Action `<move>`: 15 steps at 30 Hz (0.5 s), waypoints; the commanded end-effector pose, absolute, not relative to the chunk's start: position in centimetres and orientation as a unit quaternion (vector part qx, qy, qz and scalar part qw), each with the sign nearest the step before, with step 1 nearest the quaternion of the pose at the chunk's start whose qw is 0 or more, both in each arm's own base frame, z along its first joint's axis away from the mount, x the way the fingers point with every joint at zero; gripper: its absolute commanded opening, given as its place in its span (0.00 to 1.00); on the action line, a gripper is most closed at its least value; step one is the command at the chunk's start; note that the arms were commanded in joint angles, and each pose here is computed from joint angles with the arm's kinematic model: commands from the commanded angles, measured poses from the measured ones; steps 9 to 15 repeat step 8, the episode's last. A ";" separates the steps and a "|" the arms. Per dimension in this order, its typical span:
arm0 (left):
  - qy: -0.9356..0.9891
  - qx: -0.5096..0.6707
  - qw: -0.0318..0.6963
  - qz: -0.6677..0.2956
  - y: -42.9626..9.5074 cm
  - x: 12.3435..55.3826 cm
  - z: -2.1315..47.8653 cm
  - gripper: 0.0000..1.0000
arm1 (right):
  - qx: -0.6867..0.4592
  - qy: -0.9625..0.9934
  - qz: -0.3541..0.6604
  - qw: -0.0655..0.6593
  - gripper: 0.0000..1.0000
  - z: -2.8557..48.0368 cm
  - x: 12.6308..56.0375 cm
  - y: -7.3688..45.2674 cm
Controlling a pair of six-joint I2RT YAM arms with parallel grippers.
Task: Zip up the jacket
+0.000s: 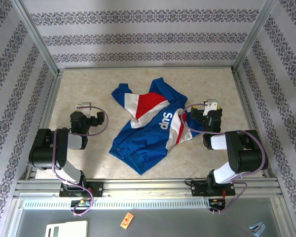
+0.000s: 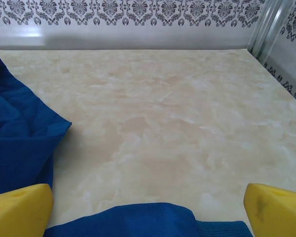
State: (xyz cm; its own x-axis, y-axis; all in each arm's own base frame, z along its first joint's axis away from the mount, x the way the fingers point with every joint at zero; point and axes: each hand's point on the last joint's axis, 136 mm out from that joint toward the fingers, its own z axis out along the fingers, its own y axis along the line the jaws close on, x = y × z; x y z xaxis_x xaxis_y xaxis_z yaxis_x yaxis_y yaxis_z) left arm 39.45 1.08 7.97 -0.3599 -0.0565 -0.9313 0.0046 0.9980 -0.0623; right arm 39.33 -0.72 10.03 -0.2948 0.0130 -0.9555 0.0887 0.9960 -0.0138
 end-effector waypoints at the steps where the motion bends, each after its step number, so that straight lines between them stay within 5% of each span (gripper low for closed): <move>1: 0.814 0.001 0.580 -0.031 0.4 39.8 8.9 1.00 | 0.034 0.798 -0.022 0.601 0.98 10.7 39.8 -0.6; 15: 0.814 0.000 0.580 -0.031 0.5 39.8 8.9 1.00 | 0.035 0.798 -0.022 0.602 0.98 10.8 39.7 -0.6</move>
